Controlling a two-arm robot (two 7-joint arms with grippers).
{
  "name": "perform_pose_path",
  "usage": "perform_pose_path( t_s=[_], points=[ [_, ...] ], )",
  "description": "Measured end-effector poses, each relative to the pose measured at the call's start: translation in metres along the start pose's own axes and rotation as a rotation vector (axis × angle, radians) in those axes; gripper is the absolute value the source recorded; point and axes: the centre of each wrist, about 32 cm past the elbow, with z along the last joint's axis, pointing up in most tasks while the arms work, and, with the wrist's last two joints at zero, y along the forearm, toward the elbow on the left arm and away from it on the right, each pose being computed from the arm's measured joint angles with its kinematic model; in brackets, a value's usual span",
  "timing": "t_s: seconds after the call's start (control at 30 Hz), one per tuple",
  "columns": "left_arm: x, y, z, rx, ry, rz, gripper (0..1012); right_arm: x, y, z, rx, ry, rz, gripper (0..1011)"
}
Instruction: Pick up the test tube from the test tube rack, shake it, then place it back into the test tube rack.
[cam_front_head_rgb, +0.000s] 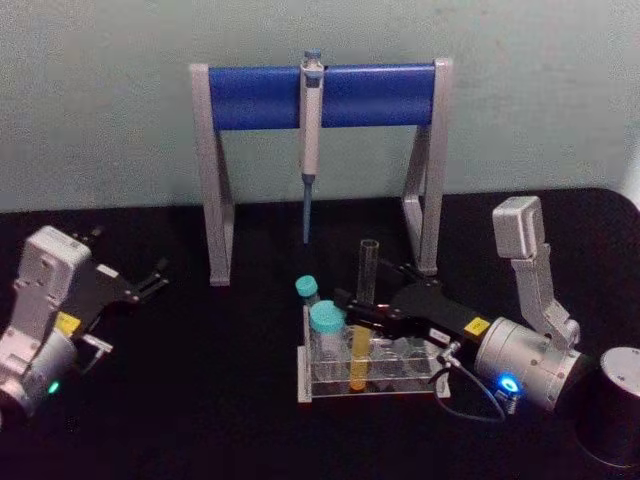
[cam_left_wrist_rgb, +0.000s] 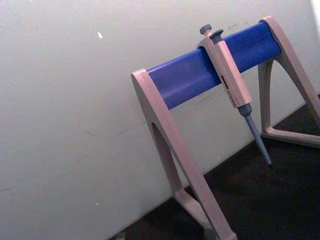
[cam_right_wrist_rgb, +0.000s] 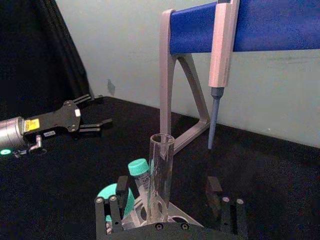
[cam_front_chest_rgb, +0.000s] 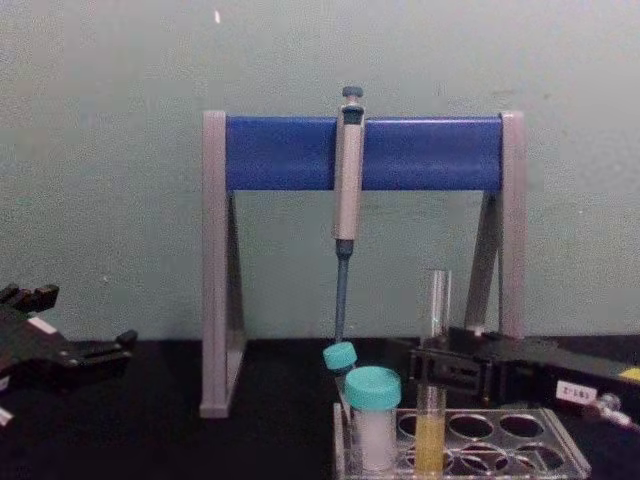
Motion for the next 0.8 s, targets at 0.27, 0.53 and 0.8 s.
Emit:
perform_pose_path(
  t_s=[0.27, 0.53, 0.8],
  points=[
    [0.0, 0.0, 0.0, 0.0, 0.0, 0.0, 1001, 0.0001, -0.0003, 0.0002, 0.0, -0.002, -0.001, 883],
    [0.0, 0.0, 0.0, 0.0, 0.0, 0.0, 1001, 0.0001, -0.0006, 0.0004, 0.001, -0.002, -0.002, 597],
    [0.0, 0.0, 0.0, 0.0, 0.0, 0.0, 1001, 0.0, -0.0007, 0.0003, 0.002, -0.002, -0.001, 326]
  ],
)
